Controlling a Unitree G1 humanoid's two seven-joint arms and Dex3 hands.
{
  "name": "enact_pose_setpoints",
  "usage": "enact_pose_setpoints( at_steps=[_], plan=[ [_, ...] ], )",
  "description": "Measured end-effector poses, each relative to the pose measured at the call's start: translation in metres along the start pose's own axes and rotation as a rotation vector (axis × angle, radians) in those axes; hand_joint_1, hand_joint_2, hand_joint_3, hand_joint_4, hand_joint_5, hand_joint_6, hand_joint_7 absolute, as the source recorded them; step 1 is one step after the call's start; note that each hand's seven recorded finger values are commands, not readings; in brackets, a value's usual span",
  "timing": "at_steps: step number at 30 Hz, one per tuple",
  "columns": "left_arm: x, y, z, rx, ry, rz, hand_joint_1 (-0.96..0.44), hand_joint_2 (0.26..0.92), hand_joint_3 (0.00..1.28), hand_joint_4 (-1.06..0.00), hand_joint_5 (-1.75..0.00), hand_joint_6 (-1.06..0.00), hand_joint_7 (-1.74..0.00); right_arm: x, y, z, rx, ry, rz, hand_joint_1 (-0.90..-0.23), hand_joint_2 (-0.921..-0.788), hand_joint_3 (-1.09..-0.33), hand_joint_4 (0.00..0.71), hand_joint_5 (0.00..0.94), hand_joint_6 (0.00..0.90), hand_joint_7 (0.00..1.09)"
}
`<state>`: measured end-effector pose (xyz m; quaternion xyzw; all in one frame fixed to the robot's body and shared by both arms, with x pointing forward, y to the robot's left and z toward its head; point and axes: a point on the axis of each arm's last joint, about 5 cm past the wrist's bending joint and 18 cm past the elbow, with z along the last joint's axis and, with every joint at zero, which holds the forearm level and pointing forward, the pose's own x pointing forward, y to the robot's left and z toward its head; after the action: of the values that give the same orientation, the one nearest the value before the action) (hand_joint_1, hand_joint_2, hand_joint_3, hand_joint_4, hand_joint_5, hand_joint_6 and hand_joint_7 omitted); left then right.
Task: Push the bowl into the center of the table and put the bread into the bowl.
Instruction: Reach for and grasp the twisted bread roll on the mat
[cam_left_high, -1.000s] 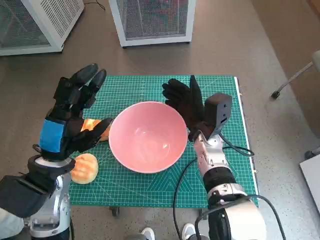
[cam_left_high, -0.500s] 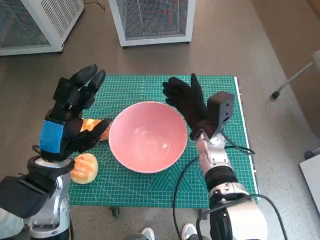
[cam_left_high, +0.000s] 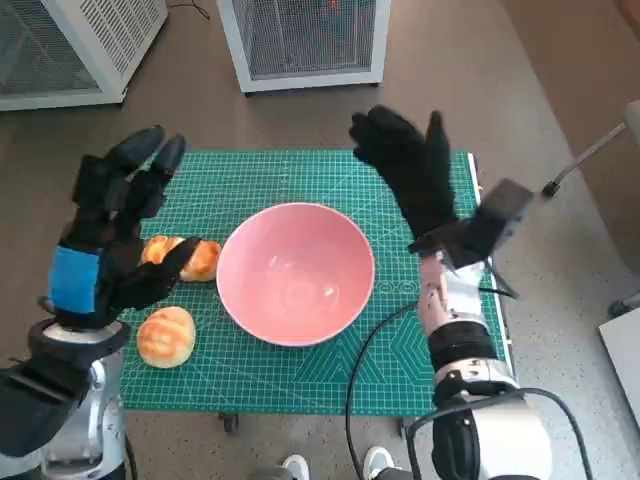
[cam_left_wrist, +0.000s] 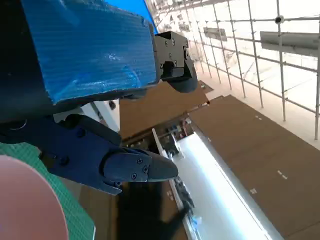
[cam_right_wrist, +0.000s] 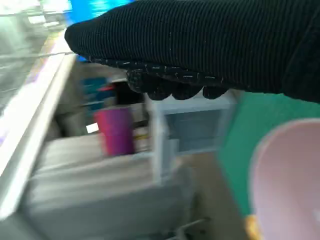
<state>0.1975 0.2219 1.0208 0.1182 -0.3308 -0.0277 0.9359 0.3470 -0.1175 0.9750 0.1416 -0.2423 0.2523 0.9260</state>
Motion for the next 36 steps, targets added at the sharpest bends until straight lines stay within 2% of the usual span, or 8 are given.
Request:
enact_pose_setpoints(
  at_steps=[8, 15, 17, 21, 24, 27, 31, 36],
  plan=[
    [-0.002, 0.011, 0.011, 0.068, -0.019, 0.006, -0.45, 0.921, 0.32, -0.38, 0.00, 0.00, -0.76, -0.0016, -0.004, 0.011, -0.034, -0.169, 0.112, -0.489, -0.921, -0.403, 0.423, 0.000, 0.581, 0.00],
    [-0.008, 0.031, 0.025, 0.241, 0.014, -0.055, -0.44, 0.921, 0.27, -0.32, 0.00, 0.00, -0.71, -0.0076, -0.007, 0.012, -0.043, -0.216, 0.153, -0.489, -0.921, -0.403, 0.421, 0.000, 0.580, 0.00],
    [-0.010, 0.040, 0.031, 0.335, 0.060, -0.101, -0.43, 0.916, 0.20, -0.27, 0.00, 0.00, -0.63, -0.0094, -0.008, 0.012, -0.040, -0.223, 0.152, -0.492, -0.921, -0.399, 0.420, 0.000, 0.580, 0.00],
    [-0.010, 0.057, 0.047, 0.538, 0.188, -0.191, -0.37, 0.856, 0.13, -0.18, 0.00, 0.00, -0.54, -0.0125, -0.010, 0.012, -0.034, -0.231, 0.144, -0.491, -0.921, -0.394, 0.416, 0.000, 0.580, 0.00],
    [-0.007, 0.064, 0.059, 0.672, 0.300, -0.237, -0.33, 0.808, 0.05, -0.13, 0.00, -0.07, -0.40, -0.0144, -0.011, 0.012, -0.030, -0.232, 0.138, -0.486, -0.921, -0.393, 0.414, 0.000, 0.580, 0.00],
    [-0.003, 0.065, 0.066, 0.752, 0.379, -0.254, -0.29, 0.788, 0.02, -0.12, 0.00, -0.12, -0.31, -0.0150, -0.011, 0.011, -0.029, -0.231, 0.141, -0.484, -0.921, -0.393, 0.413, 0.000, 0.579, 0.00],
    [0.002, 0.064, 0.066, 0.814, 0.463, -0.261, -0.19, 0.769, 0.00, -0.12, 0.00, -0.22, -0.18, -0.0138, -0.009, 0.011, -0.025, -0.229, 0.149, -0.480, -0.921, -0.393, 0.412, 0.000, 0.579, 0.00],
    [0.006, 0.059, 0.054, 0.844, 0.516, -0.301, -0.11, 0.761, 0.00, -0.14, -0.01, -0.29, -0.11, -0.0137, -0.009, 0.011, -0.025, -0.229, 0.152, -0.479, -0.921, -0.393, 0.412, 0.000, 0.579, 0.00]
  ],
)
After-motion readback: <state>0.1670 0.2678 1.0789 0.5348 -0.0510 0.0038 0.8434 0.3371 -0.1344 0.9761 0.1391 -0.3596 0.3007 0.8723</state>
